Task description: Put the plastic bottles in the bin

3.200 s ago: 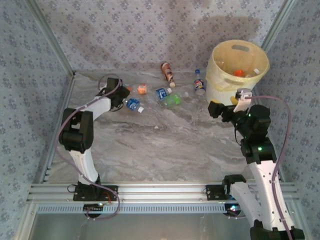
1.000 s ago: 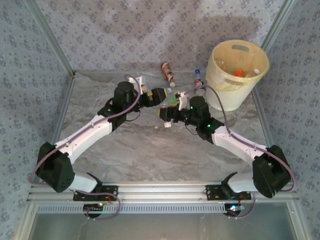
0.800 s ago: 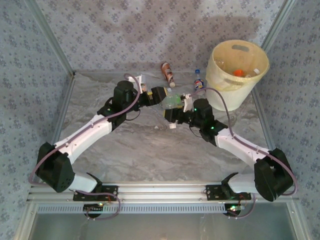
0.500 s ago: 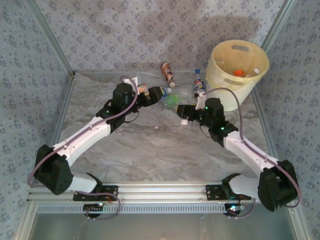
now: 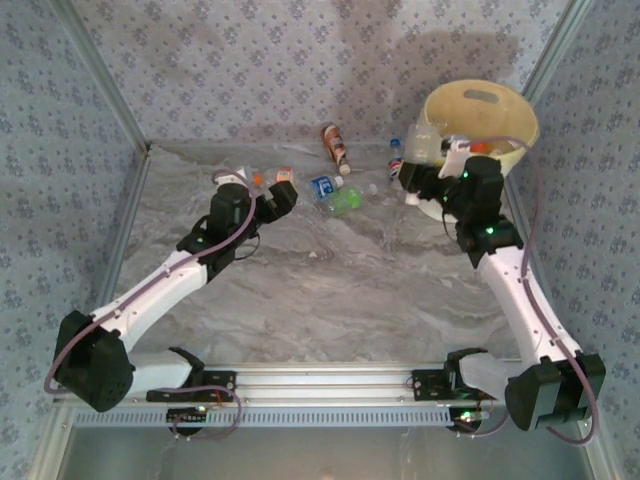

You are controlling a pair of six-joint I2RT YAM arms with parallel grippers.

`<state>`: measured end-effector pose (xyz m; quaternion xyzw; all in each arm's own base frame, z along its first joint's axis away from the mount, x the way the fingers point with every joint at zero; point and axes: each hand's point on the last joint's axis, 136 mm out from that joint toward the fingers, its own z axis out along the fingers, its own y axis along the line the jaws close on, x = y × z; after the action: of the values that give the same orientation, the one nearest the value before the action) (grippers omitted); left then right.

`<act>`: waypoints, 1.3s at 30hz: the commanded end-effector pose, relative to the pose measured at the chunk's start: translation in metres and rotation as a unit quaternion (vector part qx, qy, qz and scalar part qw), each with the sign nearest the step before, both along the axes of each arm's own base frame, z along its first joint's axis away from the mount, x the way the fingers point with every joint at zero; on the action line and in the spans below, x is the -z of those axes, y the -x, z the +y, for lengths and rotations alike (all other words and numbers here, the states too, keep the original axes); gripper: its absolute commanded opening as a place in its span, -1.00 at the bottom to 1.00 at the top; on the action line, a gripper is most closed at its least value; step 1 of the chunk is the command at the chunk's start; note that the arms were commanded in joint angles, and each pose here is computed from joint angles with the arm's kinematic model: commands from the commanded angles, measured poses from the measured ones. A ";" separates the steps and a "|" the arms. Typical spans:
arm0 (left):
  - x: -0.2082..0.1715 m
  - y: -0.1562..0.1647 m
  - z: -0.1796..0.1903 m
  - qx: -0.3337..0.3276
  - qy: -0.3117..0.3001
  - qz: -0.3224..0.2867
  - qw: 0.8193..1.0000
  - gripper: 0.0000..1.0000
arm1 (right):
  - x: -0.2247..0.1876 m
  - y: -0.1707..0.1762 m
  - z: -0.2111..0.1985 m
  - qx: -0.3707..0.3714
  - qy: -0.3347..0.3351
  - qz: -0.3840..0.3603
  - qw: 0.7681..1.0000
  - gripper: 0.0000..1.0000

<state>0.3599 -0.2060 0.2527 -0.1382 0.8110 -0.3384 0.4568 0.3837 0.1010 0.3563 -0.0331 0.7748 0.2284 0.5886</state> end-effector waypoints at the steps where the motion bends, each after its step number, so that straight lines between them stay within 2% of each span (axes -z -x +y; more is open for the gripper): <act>1: -0.008 0.003 0.009 -0.013 0.008 -0.020 1.000 0.96 | -0.027 -0.018 -0.027 0.038 0.040 -0.016 0.998 0.14; 6: -0.008 0.005 0.012 -0.013 0.001 -0.019 1.000 0.96 | -0.060 -0.058 -0.072 0.110 0.028 -0.037 0.993 0.16; 10: -0.008 0.007 0.015 -0.015 -0.005 -0.012 1.000 0.96 | -0.067 -0.091 -0.109 0.164 0.030 -0.049 0.985 0.18; 17: -0.009 0.012 0.019 -0.010 -0.026 -0.018 0.999 0.96 | -0.049 -0.131 -0.170 0.243 0.073 -0.026 0.967 0.21; 22: -0.003 0.010 0.023 -0.020 -0.032 -0.019 0.999 0.96 | -0.030 -0.146 -0.186 0.260 0.109 -0.007 0.959 0.25; 27: 0.000 0.010 0.024 -0.022 -0.029 -0.019 0.999 0.96 | -0.011 -0.157 -0.193 0.268 0.117 0.032 0.956 0.29; 34: 0.010 0.009 0.028 -0.025 -0.029 -0.007 0.999 0.96 | -0.012 -0.148 -0.192 0.276 0.111 0.035 0.954 0.43; 37: 0.013 0.009 0.028 -0.021 -0.024 0.000 0.999 0.96 | -0.014 -0.139 -0.181 0.252 0.106 0.029 0.962 0.48; 39: 0.014 0.009 0.026 -0.013 -0.020 0.003 1.000 0.96 | -0.017 -0.133 -0.172 0.230 0.108 0.022 0.967 0.58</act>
<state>0.3508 -0.1781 0.2330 -0.1452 0.8234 -0.2998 0.4594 0.5332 -0.0847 0.3471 0.1138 0.8068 -0.0139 0.5796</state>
